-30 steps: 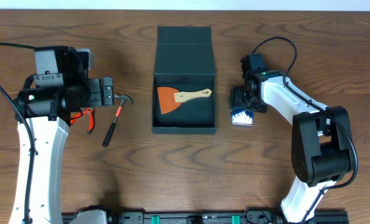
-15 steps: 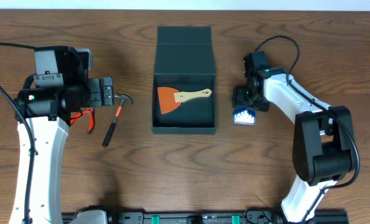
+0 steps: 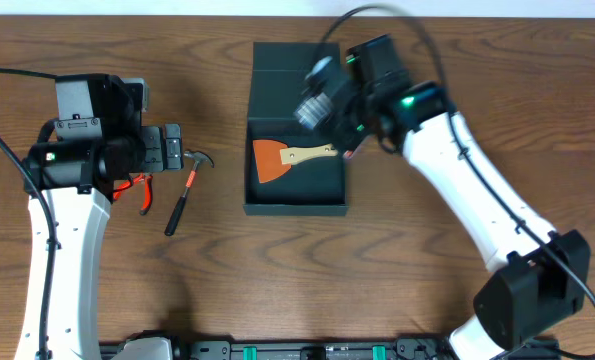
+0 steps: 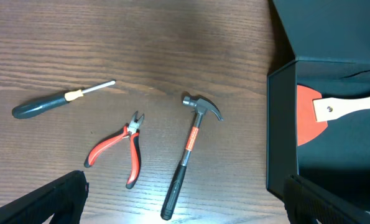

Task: Pack container
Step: 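Grasp the blue screwdriver case and lower it into the box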

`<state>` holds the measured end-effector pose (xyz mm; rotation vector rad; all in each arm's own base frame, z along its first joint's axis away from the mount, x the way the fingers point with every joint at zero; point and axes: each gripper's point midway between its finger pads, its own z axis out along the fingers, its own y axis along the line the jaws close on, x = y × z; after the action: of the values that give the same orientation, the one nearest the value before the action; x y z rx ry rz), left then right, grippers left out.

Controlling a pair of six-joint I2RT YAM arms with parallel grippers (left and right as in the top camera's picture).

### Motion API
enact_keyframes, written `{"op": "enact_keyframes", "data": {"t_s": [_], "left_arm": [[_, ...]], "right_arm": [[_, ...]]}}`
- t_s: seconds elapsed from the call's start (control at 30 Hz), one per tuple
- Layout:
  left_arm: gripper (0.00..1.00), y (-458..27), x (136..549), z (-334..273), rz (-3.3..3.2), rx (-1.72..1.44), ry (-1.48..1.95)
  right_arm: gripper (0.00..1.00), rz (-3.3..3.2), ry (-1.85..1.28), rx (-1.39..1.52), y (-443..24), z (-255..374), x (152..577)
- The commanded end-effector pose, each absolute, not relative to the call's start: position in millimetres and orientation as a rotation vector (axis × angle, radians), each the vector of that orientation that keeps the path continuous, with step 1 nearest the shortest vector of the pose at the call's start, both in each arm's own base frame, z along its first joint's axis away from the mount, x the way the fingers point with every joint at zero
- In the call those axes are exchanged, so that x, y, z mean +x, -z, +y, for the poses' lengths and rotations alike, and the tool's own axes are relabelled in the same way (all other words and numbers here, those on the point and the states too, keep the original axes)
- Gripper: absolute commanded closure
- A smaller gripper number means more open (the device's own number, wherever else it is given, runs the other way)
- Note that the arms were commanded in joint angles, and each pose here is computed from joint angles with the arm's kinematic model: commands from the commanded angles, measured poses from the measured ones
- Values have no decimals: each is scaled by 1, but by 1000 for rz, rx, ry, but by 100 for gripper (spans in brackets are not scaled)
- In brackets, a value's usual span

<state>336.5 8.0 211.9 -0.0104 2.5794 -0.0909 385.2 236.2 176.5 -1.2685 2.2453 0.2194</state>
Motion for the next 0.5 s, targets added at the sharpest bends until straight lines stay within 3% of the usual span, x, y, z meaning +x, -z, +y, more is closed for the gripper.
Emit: {"op": "enact_keyframes", "data": {"t_s": [0.0, 0.13, 0.47], "left_arm": [[1, -208, 336, 5, 2592, 5, 109], [2, -208, 336, 5, 2592, 5, 109], [2, -208, 336, 5, 2592, 5, 109]], "right_arm": [[99, 1970, -145, -1708, -166, 256, 365], [99, 1897, -138, -1888, -144, 261, 351], [99, 1952, -375, -1966, -97, 279, 331]]}}
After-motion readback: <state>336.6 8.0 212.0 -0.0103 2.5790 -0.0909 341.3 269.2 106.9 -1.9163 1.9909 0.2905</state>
